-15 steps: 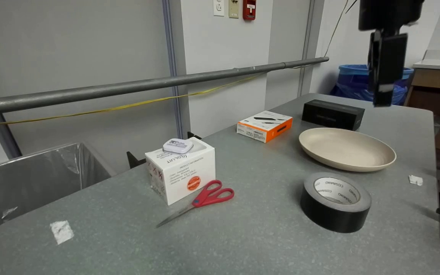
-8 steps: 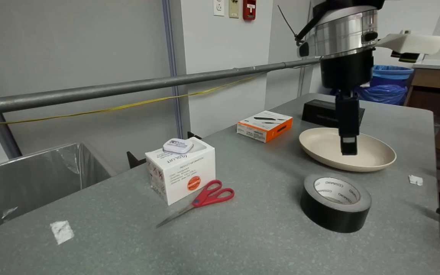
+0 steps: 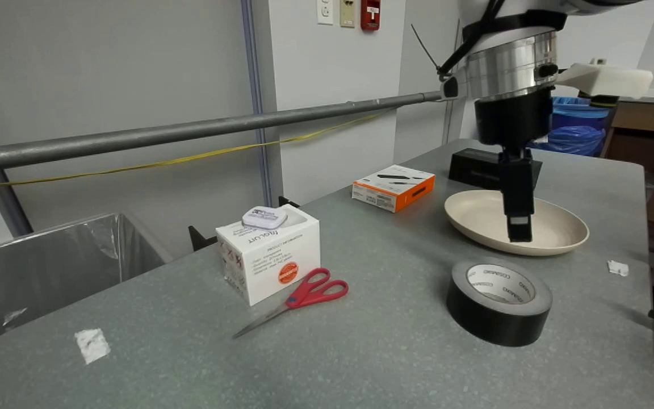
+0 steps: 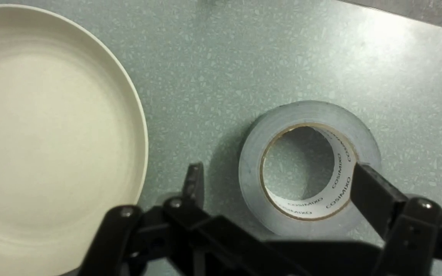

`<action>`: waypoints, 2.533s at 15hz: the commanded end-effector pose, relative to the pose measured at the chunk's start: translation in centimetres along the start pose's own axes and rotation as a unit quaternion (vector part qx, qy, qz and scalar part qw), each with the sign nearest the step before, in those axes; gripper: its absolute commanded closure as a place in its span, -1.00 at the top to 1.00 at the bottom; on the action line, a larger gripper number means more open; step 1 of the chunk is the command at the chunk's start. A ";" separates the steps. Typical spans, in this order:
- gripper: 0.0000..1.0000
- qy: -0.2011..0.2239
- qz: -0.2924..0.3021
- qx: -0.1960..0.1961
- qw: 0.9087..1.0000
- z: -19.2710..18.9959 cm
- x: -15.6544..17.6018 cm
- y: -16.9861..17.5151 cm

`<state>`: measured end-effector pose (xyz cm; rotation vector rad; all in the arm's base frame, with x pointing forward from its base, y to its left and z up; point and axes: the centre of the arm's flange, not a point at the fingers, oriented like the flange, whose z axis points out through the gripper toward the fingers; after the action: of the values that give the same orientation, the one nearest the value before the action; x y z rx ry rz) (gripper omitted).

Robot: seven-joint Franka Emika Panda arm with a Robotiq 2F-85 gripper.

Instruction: Put the black masking tape on the white plate

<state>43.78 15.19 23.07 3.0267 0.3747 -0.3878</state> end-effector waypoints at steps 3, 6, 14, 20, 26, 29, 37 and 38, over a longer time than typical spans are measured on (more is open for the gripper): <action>1.00 0.002 0.010 -0.033 0.999 3.9 1.6 -1.5; 1.00 -0.010 0.016 -0.046 0.999 5.6 1.8 -1.5; 0.01 -0.018 0.035 -0.032 0.999 9.2 4.7 0.3; -0.90 -0.015 0.039 -0.005 0.999 8.3 5.6 0.8; -0.87 0.019 0.055 0.025 0.998 1.5 1.8 4.3; -0.87 0.041 0.098 0.042 0.993 -1.1 -0.5 9.1; -0.87 0.031 0.253 0.082 0.964 3.2 -2.2 22.6; -0.87 0.026 0.281 0.074 0.957 4.0 -2.1 23.6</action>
<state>45.63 -6.03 22.29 3.1283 -0.3522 -0.2928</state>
